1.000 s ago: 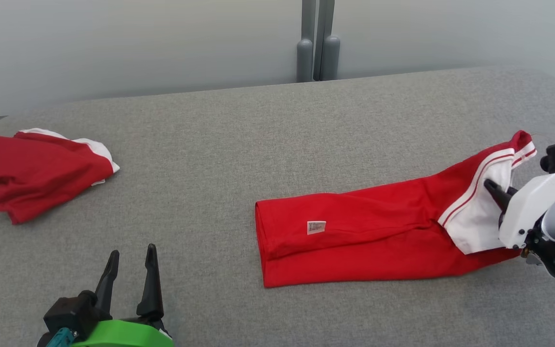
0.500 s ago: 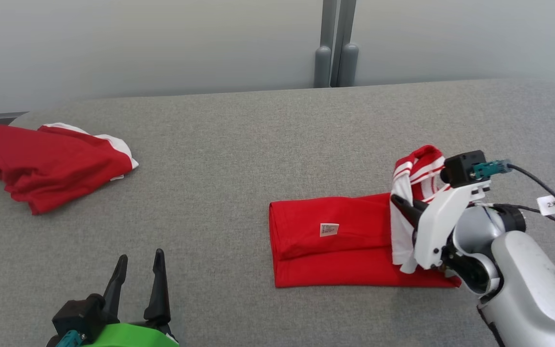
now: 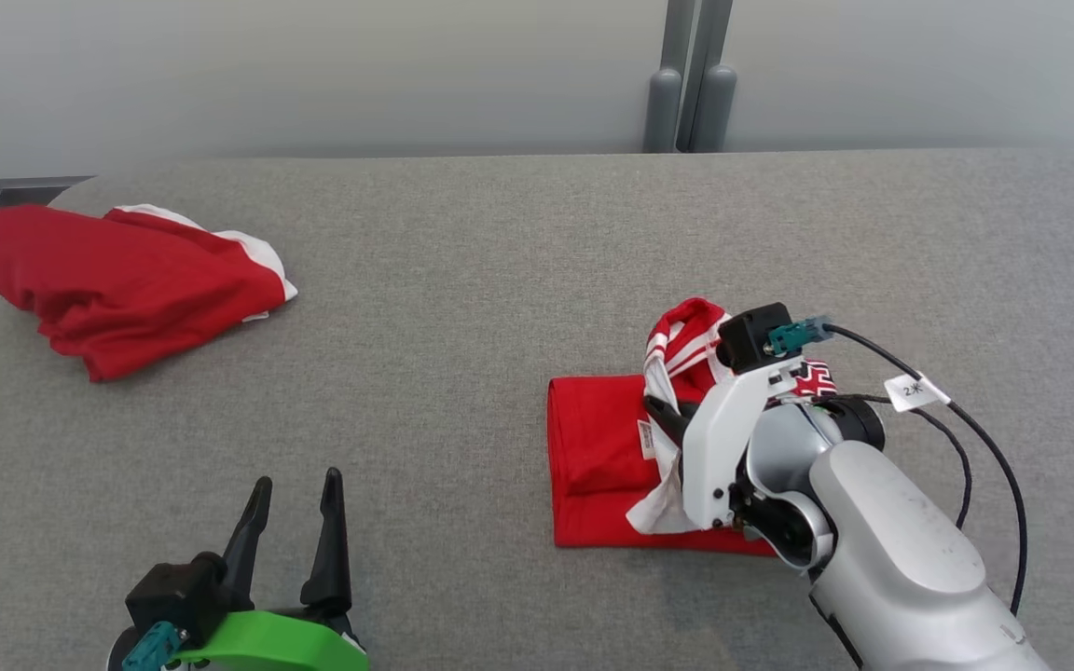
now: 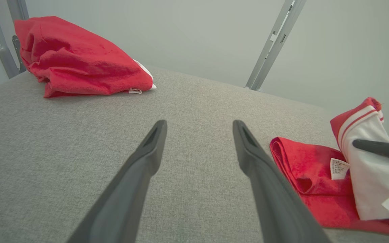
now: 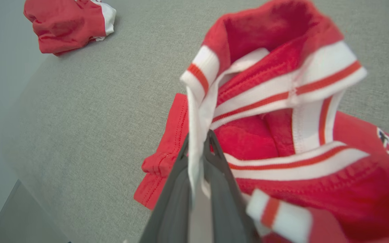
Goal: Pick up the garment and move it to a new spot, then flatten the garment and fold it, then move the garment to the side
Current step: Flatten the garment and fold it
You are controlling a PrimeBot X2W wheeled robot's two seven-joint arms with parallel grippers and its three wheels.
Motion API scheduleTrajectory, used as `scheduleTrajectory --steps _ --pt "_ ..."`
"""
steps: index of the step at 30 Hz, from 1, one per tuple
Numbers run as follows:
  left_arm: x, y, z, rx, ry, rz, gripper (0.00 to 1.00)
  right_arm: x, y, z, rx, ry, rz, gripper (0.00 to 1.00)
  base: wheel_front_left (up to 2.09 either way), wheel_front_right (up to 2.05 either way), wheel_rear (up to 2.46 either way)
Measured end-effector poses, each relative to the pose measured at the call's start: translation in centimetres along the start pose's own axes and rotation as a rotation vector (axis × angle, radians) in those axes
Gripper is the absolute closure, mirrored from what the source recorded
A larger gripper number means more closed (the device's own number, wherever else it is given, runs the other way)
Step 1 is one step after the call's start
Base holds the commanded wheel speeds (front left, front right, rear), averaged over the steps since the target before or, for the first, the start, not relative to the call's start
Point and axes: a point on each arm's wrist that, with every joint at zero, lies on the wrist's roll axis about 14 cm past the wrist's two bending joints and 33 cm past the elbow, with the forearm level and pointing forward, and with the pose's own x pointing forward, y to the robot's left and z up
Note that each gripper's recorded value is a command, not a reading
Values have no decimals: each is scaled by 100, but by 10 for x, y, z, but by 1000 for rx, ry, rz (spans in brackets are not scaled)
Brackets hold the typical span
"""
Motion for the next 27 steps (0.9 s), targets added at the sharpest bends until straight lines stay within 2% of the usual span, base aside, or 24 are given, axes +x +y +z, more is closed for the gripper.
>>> scheduleTrajectory --steps 7,10,11,12,23,27 --pt "2 2 -1 -2 2 2 0 23 5 -14 -17 54 5 99 0 0 0" --pt "3 4 -3 -1 6 10 0 30 9 -19 -22 72 13 61 0 0 0" --pt "3 5 -3 1 7 12 0 32 9 -20 -26 76 14 34 0 0 0" --pt "3 5 -3 1 7 13 0 33 10 -20 -30 76 17 0 0 0 0" --pt "5 3 0 2 -2 4 0 31 46 8 -44 -25 126 0 0 0 0" --pt "5 -4 1 3 -5 -16 0 20 60 33 -47 -109 167 0 0 0 0"
